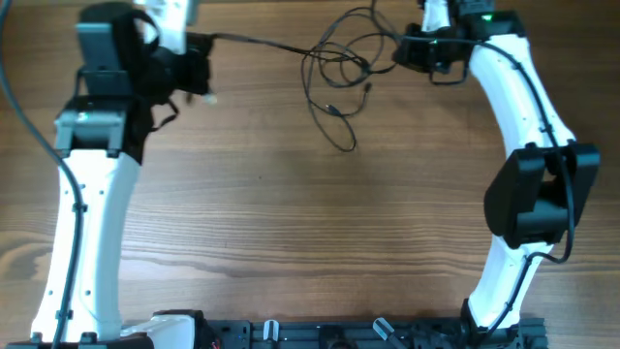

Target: Untangle cables

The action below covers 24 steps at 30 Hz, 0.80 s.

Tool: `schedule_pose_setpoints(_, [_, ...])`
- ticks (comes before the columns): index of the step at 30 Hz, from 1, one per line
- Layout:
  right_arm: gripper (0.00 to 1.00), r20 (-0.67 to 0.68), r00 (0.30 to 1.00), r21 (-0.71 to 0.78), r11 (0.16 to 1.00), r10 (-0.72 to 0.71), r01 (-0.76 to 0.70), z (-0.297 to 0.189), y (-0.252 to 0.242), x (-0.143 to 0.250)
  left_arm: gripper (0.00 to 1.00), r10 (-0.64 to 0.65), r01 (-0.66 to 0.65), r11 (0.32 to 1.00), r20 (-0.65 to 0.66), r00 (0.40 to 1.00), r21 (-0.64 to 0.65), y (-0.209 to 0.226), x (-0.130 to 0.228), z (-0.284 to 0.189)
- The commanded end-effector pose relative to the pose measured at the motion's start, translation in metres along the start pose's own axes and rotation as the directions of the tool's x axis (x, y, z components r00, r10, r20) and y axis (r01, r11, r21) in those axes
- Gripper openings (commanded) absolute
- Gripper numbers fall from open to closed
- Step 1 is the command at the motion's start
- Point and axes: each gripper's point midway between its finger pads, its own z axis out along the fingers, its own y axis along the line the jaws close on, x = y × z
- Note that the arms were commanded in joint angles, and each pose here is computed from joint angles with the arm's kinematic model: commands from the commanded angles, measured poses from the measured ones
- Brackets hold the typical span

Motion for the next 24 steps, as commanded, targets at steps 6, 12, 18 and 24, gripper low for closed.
schedule_pose_setpoints(6, [0.05,0.055,0.995,0.217,0.971,0.088,-0.098,-0.018,-0.079,-0.014,0.04,-0.026,0.034,0.992,0.074,0.997,-0.119,0.039,-0.018,-0.026])
schedule_pose_setpoints(12, [0.05,0.084,0.982,0.242,0.953,0.170,-0.185,-0.036,-0.116,-0.017,0.04,-0.055,0.071,0.984,0.102,0.993,-0.164,0.056,-0.023,-0.032])
schedule_pose_setpoints(18, [0.05,0.053,0.986,0.280,0.945,0.159,-0.168,-0.043,-0.131,-0.009,0.04,-0.064,0.076,0.989,0.092,0.994,-0.126,0.052,-0.020,-0.032])
schedule_pose_setpoints(24, [0.05,0.073,0.980,0.303,0.932,0.185,-0.199,-0.047,-0.142,-0.011,0.04,-0.065,0.076,0.989,0.091,0.994,-0.126,0.052,-0.020,-0.032])
